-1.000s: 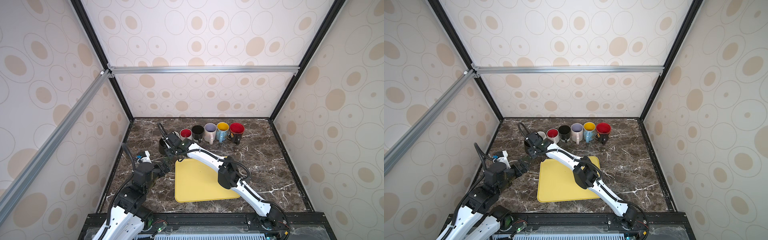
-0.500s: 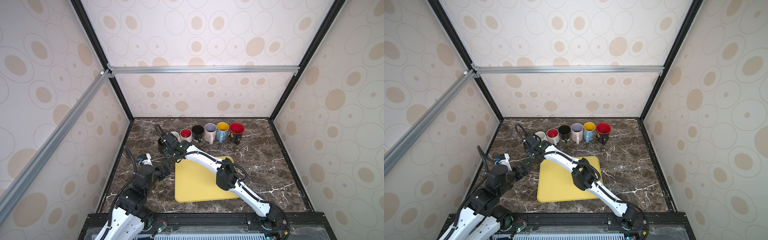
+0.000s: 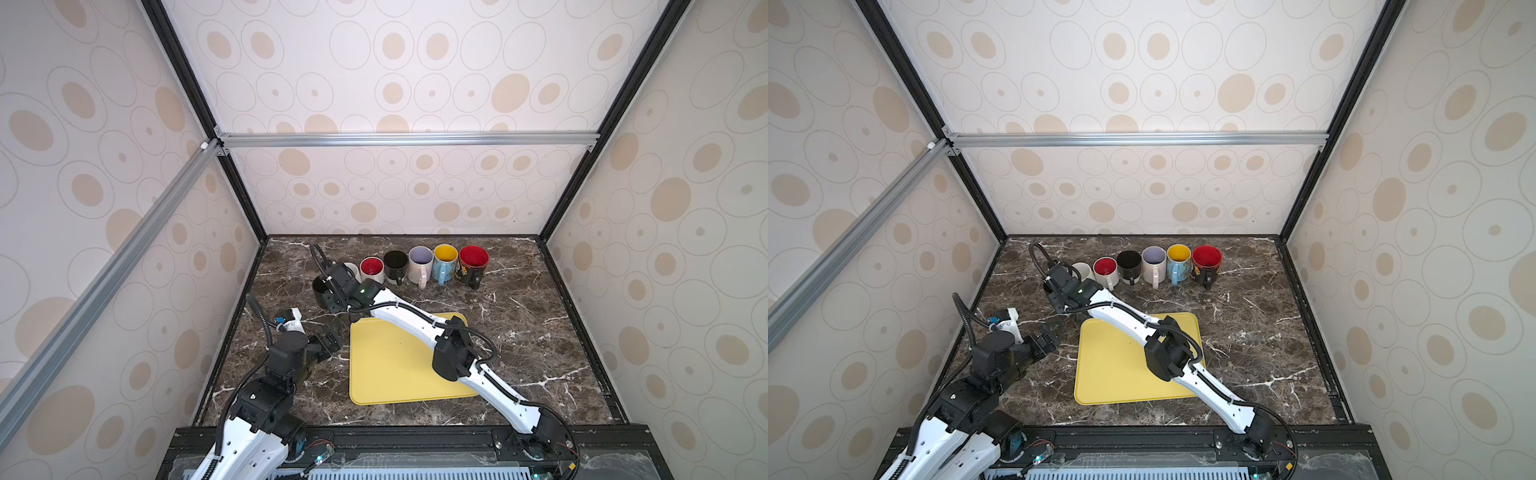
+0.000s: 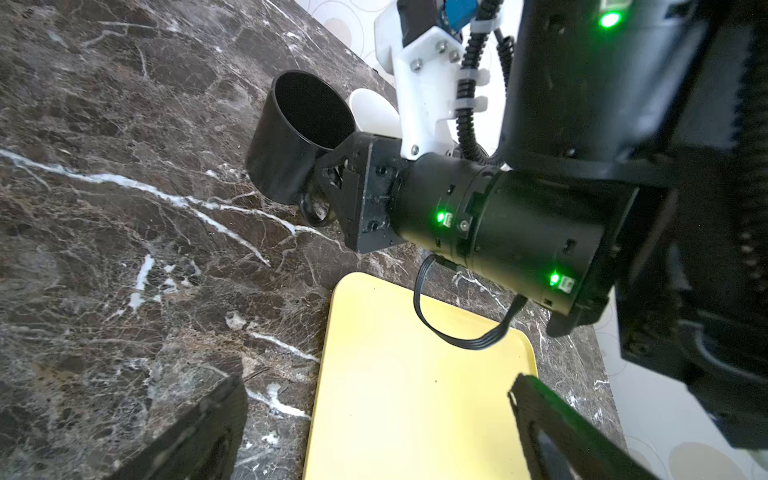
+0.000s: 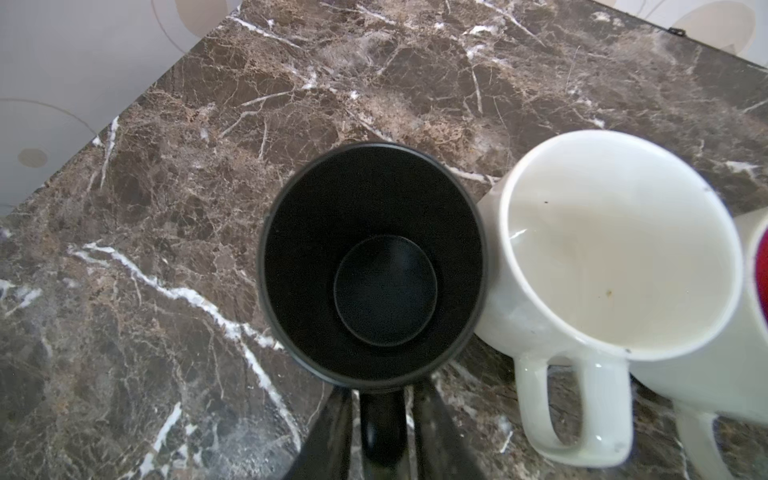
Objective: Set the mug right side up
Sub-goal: 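Open the right gripper and lift it off the dark mug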
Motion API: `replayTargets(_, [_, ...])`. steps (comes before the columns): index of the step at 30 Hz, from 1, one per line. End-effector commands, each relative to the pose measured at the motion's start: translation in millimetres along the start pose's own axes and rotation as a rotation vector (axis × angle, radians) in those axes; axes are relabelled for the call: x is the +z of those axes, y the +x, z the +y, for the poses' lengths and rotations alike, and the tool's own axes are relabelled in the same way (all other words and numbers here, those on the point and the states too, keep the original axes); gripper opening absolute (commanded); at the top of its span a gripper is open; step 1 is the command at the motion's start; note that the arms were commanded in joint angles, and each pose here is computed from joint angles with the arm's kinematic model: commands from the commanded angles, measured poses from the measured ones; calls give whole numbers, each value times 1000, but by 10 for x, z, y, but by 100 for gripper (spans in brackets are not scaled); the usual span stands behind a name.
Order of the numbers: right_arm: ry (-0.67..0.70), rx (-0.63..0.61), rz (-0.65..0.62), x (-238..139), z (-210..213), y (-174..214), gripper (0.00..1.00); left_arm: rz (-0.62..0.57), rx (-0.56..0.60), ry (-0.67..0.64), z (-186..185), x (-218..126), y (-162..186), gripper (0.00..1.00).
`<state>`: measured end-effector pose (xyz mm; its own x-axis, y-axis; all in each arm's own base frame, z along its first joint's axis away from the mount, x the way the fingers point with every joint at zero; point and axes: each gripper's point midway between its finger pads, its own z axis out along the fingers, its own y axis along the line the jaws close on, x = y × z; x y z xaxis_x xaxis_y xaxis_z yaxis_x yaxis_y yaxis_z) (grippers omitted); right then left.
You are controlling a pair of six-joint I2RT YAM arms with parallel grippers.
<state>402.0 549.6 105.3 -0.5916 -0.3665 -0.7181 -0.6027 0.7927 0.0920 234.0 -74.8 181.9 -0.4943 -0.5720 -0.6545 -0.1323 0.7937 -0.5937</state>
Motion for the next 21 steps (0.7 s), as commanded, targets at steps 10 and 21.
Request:
replayTargets(10, [-77, -28, -64, -309, 164, -306, 29, -16, 15, 20, -50, -23, -55, 100])
replayTargets(21, [10, -136, -171, -1238, -85, -806, 32, -82, 70, 41, -219, -25, -286, 100])
